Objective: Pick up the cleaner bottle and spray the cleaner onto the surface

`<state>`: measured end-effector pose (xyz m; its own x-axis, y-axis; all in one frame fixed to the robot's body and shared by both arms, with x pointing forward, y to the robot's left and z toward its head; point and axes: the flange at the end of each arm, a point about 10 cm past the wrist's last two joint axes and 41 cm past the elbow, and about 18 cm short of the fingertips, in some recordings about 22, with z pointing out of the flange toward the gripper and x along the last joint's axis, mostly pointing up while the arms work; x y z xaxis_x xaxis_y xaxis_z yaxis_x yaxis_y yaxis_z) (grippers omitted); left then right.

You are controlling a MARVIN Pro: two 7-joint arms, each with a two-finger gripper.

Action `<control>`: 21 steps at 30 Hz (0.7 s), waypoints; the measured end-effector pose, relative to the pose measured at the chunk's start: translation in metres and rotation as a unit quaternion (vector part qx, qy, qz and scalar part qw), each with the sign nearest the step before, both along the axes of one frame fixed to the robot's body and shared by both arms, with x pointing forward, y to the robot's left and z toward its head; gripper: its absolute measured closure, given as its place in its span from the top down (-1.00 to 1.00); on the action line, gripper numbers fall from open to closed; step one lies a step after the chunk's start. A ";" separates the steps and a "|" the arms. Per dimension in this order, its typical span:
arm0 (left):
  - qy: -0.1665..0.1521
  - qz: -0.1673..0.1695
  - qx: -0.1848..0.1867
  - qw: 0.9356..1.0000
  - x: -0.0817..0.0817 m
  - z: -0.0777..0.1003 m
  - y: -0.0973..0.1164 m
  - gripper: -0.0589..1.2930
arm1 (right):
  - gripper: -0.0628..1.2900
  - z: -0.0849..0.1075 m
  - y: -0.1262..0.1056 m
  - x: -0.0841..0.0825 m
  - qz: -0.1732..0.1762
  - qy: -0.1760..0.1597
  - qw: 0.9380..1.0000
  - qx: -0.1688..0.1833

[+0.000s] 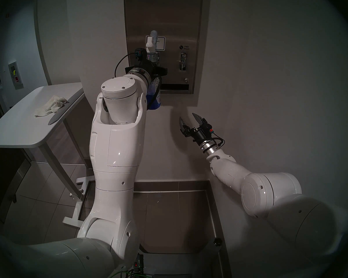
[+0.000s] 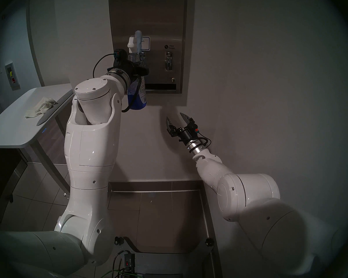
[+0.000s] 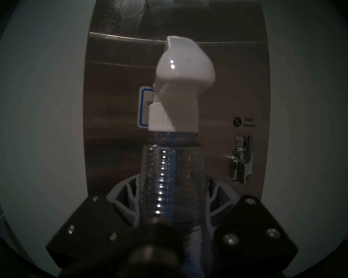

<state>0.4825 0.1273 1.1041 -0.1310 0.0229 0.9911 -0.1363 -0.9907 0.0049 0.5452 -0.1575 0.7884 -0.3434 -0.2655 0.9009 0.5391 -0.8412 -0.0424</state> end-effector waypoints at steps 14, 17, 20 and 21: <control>0.003 0.001 0.000 1.000 0.000 0.000 0.000 -0.33 | 0.92 0.021 0.031 0.007 -0.002 -0.030 0.999 0.033; 0.003 0.001 0.000 1.000 -0.001 0.000 0.000 -0.33 | 0.92 0.026 0.037 0.009 -0.002 -0.037 0.998 0.042; 0.003 0.001 -0.001 1.000 -0.001 0.001 -0.001 -0.33 | 0.92 0.028 0.038 0.009 -0.005 -0.039 0.998 0.046; 0.003 0.001 -0.001 1.000 -0.001 0.001 -0.001 -0.33 | 0.92 0.029 0.038 0.009 -0.006 -0.040 0.998 0.048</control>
<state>0.4817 0.1267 1.1051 -0.1257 0.0239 0.9918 -0.1345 -0.9909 0.0068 0.5543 -0.1191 0.8170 -0.4162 -0.3454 0.8411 0.5339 -0.8416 -0.0814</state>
